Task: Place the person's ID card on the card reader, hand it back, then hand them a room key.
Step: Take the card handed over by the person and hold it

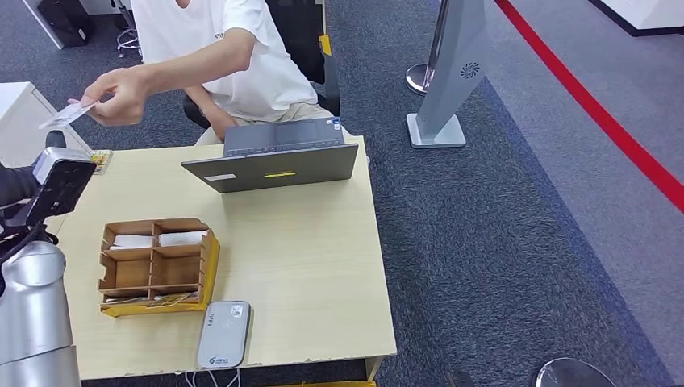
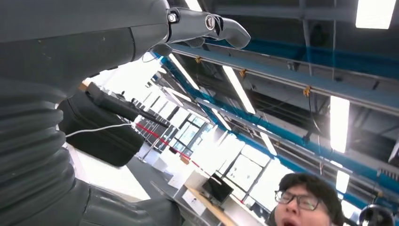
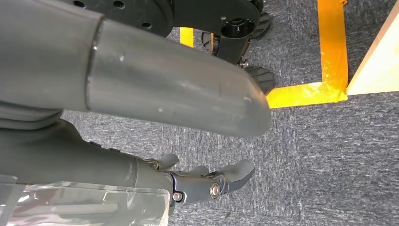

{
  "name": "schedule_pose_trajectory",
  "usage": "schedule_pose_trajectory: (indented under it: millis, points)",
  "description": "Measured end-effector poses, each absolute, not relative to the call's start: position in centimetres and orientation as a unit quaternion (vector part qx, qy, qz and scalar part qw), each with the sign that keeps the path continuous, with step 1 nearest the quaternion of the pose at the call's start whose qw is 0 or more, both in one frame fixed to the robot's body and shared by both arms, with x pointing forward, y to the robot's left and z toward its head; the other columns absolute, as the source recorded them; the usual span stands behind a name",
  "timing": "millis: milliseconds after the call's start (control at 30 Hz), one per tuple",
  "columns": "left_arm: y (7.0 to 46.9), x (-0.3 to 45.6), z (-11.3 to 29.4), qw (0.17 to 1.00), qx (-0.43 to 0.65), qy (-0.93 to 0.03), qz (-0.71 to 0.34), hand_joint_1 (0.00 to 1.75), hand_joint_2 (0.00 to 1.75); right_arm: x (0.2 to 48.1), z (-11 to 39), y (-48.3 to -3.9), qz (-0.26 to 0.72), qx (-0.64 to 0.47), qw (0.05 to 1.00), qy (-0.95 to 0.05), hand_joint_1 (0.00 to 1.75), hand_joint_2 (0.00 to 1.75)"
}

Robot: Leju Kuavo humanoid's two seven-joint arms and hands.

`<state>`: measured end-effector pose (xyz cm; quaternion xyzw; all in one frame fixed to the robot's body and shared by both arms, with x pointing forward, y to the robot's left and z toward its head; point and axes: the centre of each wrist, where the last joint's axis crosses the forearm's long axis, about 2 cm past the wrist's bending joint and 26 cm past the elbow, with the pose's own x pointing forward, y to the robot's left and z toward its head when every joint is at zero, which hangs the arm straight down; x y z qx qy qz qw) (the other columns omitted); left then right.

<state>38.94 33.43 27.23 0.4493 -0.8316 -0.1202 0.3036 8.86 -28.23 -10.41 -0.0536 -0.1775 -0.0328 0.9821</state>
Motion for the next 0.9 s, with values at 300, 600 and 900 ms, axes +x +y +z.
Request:
schedule_pose_trajectory:
  millis: [300,600,900]
  points:
    - [33.6,46.1,31.4,0.455,0.495,-0.657,-0.34,0.0,1.75,9.1,-10.4,-28.2,-0.028,-0.048,0.984,-0.167,0.0,0.0]
    - [34.8,47.9,31.6,0.475,0.517,-0.592,-0.396,0.87,1.75,8.9,-10.4,-28.1,-0.023,-0.046,0.985,-0.164,0.0,0.0]
    - [35.5,47.9,31.0,0.482,0.518,-0.578,-0.407,1.75,1.75,8.9,-10.4,-28.1,-0.025,-0.048,0.985,-0.164,0.0,0.0]
